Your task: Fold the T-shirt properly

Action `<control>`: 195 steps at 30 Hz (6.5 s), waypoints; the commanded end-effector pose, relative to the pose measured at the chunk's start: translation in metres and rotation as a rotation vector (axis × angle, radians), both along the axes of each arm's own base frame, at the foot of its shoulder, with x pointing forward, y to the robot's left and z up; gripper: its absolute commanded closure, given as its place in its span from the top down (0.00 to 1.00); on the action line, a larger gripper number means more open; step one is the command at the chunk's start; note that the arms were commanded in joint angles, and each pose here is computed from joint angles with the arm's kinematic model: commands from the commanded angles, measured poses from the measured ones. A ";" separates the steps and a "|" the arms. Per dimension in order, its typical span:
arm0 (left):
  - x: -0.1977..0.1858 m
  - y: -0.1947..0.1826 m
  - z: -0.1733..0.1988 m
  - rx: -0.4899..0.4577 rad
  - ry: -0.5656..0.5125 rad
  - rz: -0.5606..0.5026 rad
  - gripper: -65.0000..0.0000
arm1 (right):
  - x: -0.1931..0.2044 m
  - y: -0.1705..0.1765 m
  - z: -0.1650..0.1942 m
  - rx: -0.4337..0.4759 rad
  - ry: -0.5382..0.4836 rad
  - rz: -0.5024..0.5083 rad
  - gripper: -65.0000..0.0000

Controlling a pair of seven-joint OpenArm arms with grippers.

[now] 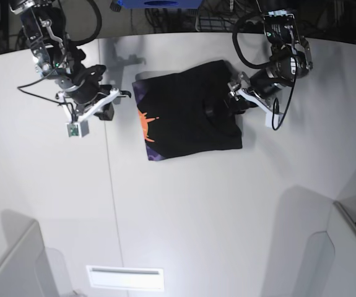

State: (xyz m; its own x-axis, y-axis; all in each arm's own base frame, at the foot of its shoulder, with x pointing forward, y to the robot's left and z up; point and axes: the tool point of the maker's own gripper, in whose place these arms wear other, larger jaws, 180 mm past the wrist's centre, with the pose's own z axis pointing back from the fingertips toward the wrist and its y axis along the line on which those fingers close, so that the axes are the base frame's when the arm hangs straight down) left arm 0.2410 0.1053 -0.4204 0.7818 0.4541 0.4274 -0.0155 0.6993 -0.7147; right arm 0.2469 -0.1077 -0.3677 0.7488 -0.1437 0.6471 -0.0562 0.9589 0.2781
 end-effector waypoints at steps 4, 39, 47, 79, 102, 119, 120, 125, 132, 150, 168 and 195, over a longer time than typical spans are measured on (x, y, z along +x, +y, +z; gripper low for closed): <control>0.002 -0.018 0.004 -0.001 -0.012 -0.077 0.26 | 0.010 -0.003 0.013 -0.001 -0.067 -0.003 0.00; 0.033 -0.039 -0.020 1.010 -0.214 -1.102 0.00 | -0.021 -0.093 -0.008 -0.046 0.009 -0.321 0.00; 0.054 -0.063 -0.003 1.205 -0.429 -1.399 0.00 | -0.062 -0.116 -0.025 -0.038 0.086 -0.470 0.00; 0.035 -0.135 -0.023 1.200 -0.646 -1.619 0.00 | -0.058 -0.106 -0.025 0.017 0.077 -0.516 0.00; 0.049 -0.131 -0.017 1.281 -0.608 -1.612 0.06 | -0.057 -0.105 -0.025 0.018 0.078 -0.510 0.00; 0.119 -0.149 0.081 1.371 -0.840 -1.382 0.64 | -0.056 -0.102 -0.025 0.021 0.078 -0.504 0.00; 0.123 -0.151 0.088 1.380 -0.859 -1.372 0.67 | -0.055 -0.102 -0.025 0.022 0.077 -0.504 0.00; 0.132 -0.153 0.123 1.366 -0.937 -1.263 0.65 | -0.054 -0.102 -0.024 0.021 0.072 -0.504 0.00; 0.139 -0.066 0.182 1.304 -0.885 -0.794 0.00 | -0.063 -0.130 -0.014 -0.103 0.028 -0.461 0.00; -0.073 0.066 0.086 0.911 -0.652 -0.428 0.00 | -0.177 -0.128 -0.022 -0.547 0.092 0.064 0.00; -0.279 0.097 -0.019 0.671 -0.256 -0.158 0.00 | -0.309 -0.081 -0.066 -0.440 0.442 0.365 0.00; -0.353 0.088 -0.216 0.703 0.366 -0.727 0.00 | -0.427 -0.055 -0.269 -0.393 0.808 0.372 0.00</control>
